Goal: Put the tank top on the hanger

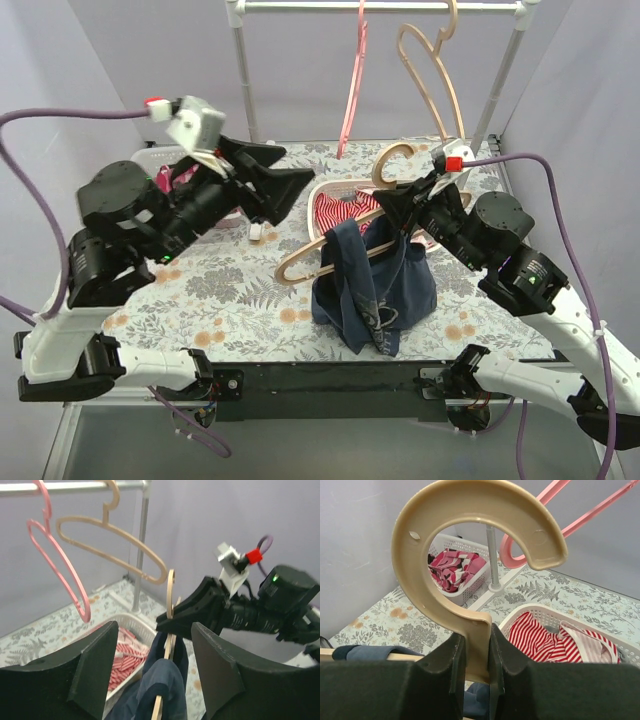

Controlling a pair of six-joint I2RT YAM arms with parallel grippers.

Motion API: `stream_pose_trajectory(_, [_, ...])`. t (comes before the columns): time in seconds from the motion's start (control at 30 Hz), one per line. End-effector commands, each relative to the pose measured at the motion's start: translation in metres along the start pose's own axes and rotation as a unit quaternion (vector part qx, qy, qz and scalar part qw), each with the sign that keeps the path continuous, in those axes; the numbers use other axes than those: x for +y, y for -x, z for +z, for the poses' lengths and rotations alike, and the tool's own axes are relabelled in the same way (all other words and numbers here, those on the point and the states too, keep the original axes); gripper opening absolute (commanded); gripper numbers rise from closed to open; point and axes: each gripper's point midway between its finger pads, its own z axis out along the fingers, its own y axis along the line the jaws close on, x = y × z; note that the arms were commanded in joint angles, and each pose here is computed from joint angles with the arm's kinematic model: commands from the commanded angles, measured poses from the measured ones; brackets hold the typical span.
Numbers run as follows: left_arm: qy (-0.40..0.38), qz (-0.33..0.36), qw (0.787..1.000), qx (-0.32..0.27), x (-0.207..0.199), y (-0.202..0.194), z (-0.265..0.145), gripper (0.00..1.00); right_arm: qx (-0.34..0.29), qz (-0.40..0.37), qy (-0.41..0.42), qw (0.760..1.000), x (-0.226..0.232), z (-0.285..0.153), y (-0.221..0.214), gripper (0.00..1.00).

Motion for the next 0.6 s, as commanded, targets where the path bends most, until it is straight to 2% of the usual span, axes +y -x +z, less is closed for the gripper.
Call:
stream_pose_trajectory(0.0, [-0.017, 0.052, 0.984, 0.169, -0.006, -0.1, 0.022, 0.58, -0.076, 0.022, 0.023, 0.997, 0.01, -0.011, 0.039, 0.01])
stream_pose_trajectory(0.17, [-0.039, 0.068, 0.971, 0.227, -0.012, -0.141, 0.032, 0.54, -0.058, 0.019, 0.032, 0.998, 0.013, -0.006, 0.027, 0.01])
stream_pose_trajectory(0.57, [-0.061, 0.07, 0.949, 0.301, -0.019, -0.195, 0.042, 0.41, -0.036, 0.011, 0.011, 0.999, 0.003, -0.002, 0.006, 0.01])
